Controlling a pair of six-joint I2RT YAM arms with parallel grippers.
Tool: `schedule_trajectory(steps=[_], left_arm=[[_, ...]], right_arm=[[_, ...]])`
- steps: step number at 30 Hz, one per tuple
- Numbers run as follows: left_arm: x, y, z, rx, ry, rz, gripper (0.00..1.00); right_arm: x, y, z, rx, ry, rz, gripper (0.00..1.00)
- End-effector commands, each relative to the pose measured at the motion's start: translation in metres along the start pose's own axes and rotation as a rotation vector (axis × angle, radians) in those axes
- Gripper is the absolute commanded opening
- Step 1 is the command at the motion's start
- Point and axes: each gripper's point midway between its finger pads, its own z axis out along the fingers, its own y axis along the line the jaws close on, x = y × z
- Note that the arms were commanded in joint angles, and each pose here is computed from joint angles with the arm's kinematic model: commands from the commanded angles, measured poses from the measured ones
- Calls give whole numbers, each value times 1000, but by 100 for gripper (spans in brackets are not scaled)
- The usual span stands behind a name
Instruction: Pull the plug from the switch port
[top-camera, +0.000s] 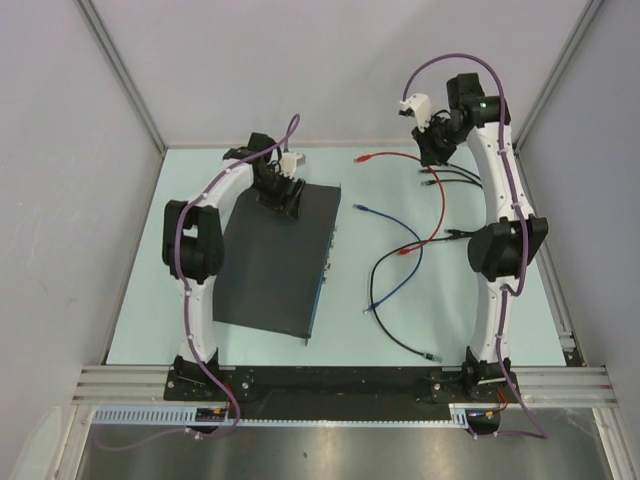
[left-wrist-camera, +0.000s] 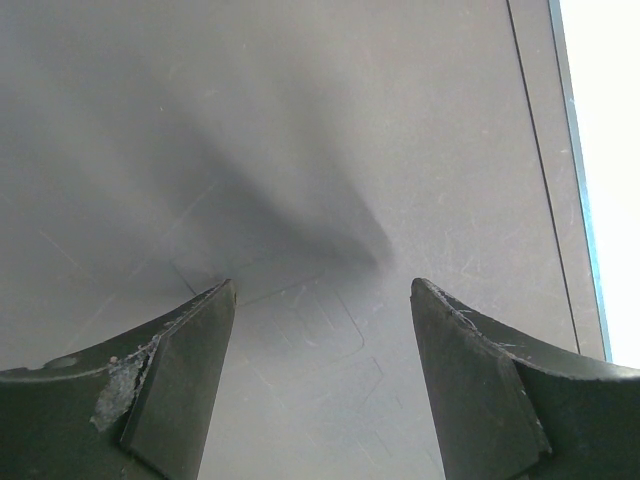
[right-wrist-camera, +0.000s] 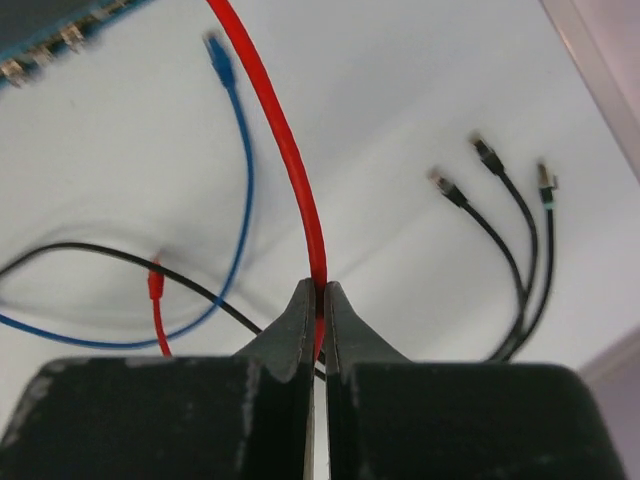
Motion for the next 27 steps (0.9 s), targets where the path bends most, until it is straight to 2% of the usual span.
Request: schedule_trajectory(steps=[1,6,8,14,17,21,27], left_arm=[[10,7,24,22,36,-32,79],[12,6,24,30,43,-38,79],[14,5,25,33,47,-39,79],[17,0,27,55,51,-70,79],[22,-2,26,54,55,-70,79],[28,-3,25,50,68,-72,79],[36,-5,24,48,80,-84,79]], right_arm=[[52,-25,-21,70,191,-105,0],[86,-98,-35,206,278,-242,0],[110,-126,-37,252,320,-239,0],[163,-201,0,409,438,-244,0],[164,-221,29,463,417,-259,0],[142,-229,63,522,354,-286,0],[111,-238,83,619,212,-249,1]])
